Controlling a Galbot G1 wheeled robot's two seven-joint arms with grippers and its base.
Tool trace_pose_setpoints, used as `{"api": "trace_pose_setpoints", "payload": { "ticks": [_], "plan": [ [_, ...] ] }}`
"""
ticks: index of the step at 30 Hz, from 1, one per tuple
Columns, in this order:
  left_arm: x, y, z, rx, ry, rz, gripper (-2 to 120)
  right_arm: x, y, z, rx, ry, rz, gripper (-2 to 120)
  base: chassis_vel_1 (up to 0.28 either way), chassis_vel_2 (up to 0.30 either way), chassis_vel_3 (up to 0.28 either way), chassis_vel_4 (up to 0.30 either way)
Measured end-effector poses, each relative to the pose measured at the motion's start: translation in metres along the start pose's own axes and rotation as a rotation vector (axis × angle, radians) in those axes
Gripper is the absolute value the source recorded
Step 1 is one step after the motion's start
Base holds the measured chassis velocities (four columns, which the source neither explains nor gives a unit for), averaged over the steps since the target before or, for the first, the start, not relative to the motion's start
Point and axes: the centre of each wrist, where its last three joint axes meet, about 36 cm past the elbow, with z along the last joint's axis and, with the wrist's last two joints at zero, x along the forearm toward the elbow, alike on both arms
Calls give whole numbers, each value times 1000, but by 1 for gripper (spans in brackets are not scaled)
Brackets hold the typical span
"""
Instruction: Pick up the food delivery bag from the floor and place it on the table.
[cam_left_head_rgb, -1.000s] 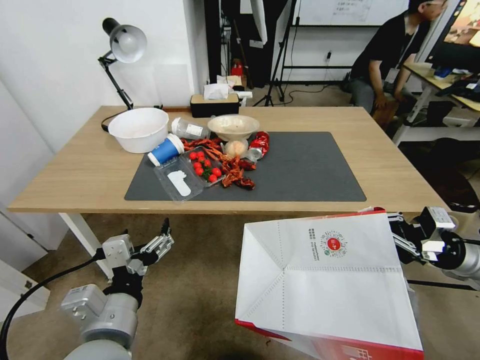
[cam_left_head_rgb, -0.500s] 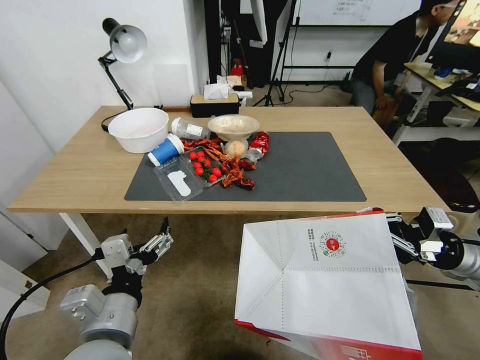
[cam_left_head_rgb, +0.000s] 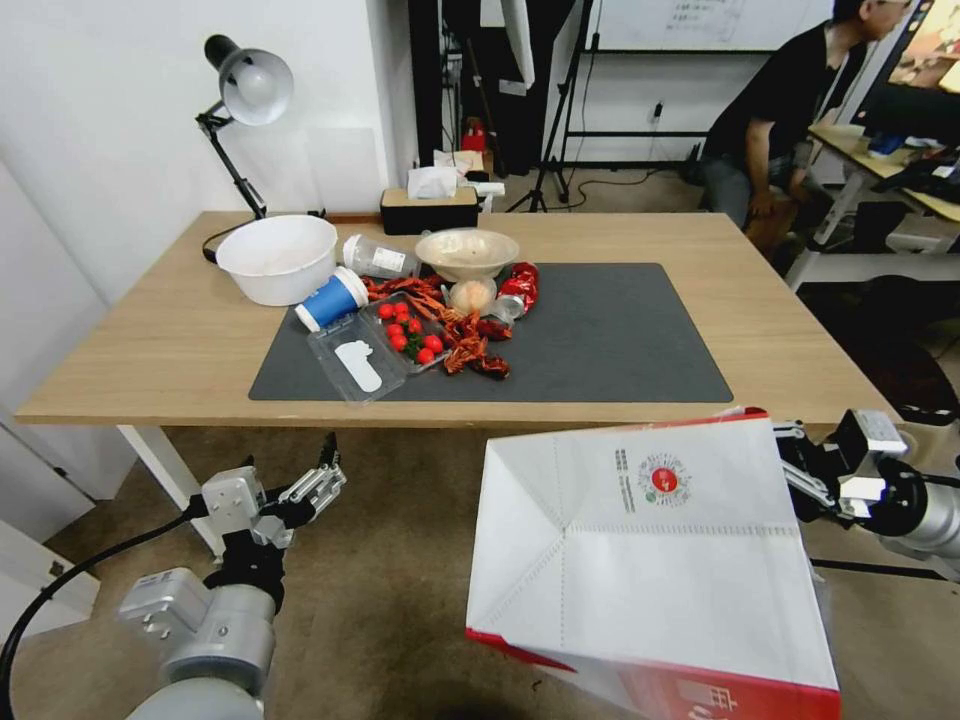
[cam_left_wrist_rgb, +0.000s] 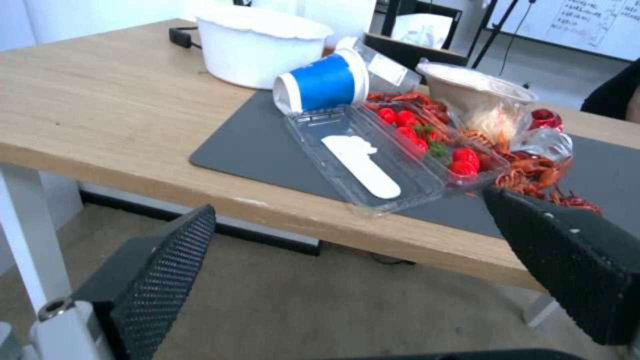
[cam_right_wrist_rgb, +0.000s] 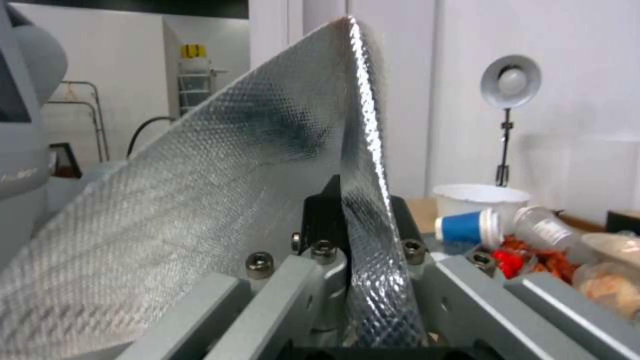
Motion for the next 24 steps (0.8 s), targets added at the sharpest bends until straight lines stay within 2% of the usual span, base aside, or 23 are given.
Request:
{"api": "trace_pose_setpoints", "payload": {
  "ticks": [9,12,18,21,22,24],
  "plan": [
    [0,0,0,0,-5,-2,100,0,1,-18,44,-74,82,0,0,0,0,0],
    [0,0,0,-1,-10,-3,100,-5,12,-39,34,-174,167,0,0,0,0,0],
    [0,-1,0,1,-11,-1,100,-7,18,-66,43,-262,252,0,0,0,0,0],
    [0,-1,0,4,-12,-2,100,-18,20,-83,68,-311,432,0,0,0,0,0],
    [0,-1,0,4,-12,-2,100,-18,20,-83,68,-311,432,0,0,0,0,0],
    [0,-1,1,4,-16,-5,100,-28,18,-92,76,-330,561,0,0,0,0,0]
  ]
}}
